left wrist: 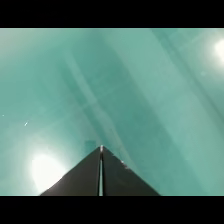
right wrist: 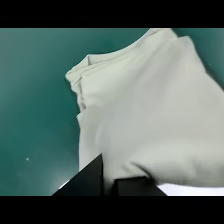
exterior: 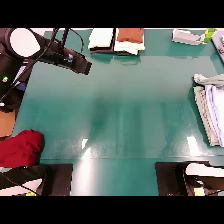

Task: Fold the shirts.

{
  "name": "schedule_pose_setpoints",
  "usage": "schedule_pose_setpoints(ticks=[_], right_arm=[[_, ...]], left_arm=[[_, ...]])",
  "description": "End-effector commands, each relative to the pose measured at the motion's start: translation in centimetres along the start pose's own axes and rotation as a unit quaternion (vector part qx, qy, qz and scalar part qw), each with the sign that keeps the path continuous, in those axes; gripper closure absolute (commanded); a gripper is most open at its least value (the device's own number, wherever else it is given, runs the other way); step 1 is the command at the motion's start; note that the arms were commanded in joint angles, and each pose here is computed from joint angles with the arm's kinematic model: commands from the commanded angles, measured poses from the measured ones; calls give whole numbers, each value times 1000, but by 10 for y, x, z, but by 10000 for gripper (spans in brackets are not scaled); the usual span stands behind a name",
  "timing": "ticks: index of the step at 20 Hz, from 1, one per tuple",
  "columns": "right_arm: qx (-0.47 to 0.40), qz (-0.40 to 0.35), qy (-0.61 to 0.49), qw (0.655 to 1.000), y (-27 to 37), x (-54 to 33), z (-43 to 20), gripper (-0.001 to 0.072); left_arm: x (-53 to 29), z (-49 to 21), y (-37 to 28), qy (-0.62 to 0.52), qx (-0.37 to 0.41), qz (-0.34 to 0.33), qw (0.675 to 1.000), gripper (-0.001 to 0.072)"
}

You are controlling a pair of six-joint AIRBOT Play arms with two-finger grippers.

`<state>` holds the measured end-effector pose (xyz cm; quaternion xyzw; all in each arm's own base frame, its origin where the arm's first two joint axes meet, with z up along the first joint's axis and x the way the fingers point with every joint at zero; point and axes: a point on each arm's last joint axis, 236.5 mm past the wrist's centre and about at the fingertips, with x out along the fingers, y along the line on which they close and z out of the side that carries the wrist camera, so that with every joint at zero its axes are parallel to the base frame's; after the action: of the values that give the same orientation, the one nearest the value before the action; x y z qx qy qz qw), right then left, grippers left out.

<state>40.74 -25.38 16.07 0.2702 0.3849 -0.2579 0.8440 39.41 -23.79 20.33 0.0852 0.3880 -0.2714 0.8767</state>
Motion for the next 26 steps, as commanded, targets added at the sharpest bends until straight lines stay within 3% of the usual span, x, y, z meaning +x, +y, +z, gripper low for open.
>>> schedule_pose_setpoints(ticks=[1, 6, 10, 13, 20, 26], right_arm=[[29, 43, -24, 998, 4, -11, 18, 692], [7, 76, -98, 992, 29, -80, 63, 692], [-31, 61, -109, 992, 28, -121, 67, 692], [-47, 26, -71, 996, -3, -119, 39, 692], [-15, -155, 41, 987, -149, -107, -67, 692], [2, -173, 94, 981, -193, -71, -157, 690]], left_arm=[[0, 0, -2, 0, -6, -3, 1000, 681], [0, 0, -2, 1, -6, -4, 1000, 681], [0, -1, -2, 1, -5, -4, 1000, 681], [0, -5, -2, 10, -4, -4, 1000, 681], [1, -7, -2, 14, -4, -4, 1000, 681], [1, -8, -2, 17, -4, -4, 1000, 681]])
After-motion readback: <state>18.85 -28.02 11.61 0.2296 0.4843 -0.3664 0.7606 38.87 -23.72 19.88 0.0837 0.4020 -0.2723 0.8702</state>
